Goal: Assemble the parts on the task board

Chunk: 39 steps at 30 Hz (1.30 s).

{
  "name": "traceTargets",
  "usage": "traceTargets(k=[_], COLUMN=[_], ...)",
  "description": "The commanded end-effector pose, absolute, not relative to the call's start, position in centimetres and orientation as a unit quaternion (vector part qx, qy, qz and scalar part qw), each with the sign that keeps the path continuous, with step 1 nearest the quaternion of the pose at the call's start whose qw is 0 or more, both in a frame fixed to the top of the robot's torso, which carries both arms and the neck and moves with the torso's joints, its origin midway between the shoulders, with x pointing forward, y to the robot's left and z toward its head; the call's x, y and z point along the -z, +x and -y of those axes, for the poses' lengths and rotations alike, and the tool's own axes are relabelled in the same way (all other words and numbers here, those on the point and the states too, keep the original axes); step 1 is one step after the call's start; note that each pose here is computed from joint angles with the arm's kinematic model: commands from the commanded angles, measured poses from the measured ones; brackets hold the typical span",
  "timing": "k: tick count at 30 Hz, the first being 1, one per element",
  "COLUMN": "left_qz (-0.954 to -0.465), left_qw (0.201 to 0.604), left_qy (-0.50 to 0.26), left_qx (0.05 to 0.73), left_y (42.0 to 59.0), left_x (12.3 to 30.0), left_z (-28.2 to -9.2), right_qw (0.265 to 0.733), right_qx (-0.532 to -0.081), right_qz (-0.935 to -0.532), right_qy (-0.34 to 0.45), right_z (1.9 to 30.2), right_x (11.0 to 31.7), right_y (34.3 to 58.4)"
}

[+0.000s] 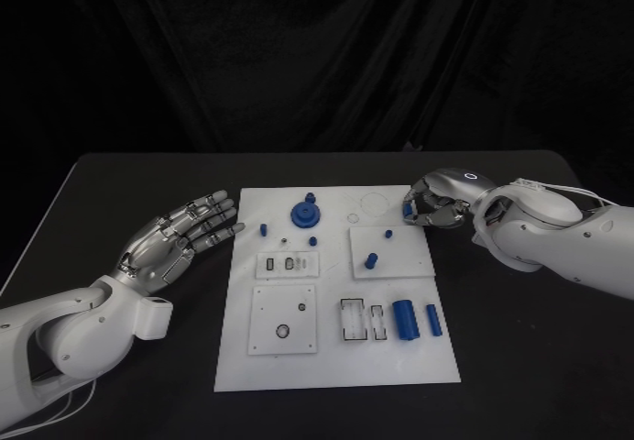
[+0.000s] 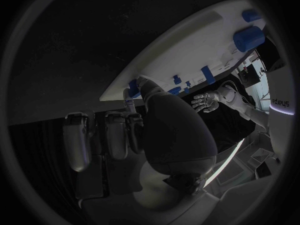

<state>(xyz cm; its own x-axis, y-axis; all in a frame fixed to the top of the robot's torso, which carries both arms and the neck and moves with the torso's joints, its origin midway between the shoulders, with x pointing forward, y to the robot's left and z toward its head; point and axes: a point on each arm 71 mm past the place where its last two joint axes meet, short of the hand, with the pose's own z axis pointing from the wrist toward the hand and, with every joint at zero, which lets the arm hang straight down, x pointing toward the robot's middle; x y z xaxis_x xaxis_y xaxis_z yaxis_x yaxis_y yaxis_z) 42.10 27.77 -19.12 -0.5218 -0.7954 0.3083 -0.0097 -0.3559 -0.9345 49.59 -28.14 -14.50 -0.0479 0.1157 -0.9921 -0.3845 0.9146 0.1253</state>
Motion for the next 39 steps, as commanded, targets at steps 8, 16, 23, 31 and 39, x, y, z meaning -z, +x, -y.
traceTargets(k=[8,16,23,31,39], left_qz=[-0.430,-0.431,-0.432,-0.432,-0.432], left_qw=[0.301,0.300,0.299,0.297,0.297], left_qy=[-0.378,-0.378,-0.378,-0.378,-0.377], left_qx=[0.763,0.763,0.763,0.763,0.763], left_y=[41.9,41.9,41.9,41.9,41.9], left_x=[18.0,18.0,18.0,18.0,18.0], left_z=[-28.2,-28.1,-28.0,-27.9,-27.8], right_qw=[0.723,0.733,0.707,0.675,0.652], right_qx=[-0.214,-0.241,-0.271,-0.285,-0.285], right_qz=[-0.651,-0.625,-0.634,-0.652,-0.667], right_qy=[-0.091,-0.116,-0.155,-0.193,-0.221], right_z=[27.3,23.6,18.7,14.4,11.4], right_x=[13.4,12.1,12.4,13.7,14.5], right_y=[48.6,46.9,45.5,44.7,44.3])
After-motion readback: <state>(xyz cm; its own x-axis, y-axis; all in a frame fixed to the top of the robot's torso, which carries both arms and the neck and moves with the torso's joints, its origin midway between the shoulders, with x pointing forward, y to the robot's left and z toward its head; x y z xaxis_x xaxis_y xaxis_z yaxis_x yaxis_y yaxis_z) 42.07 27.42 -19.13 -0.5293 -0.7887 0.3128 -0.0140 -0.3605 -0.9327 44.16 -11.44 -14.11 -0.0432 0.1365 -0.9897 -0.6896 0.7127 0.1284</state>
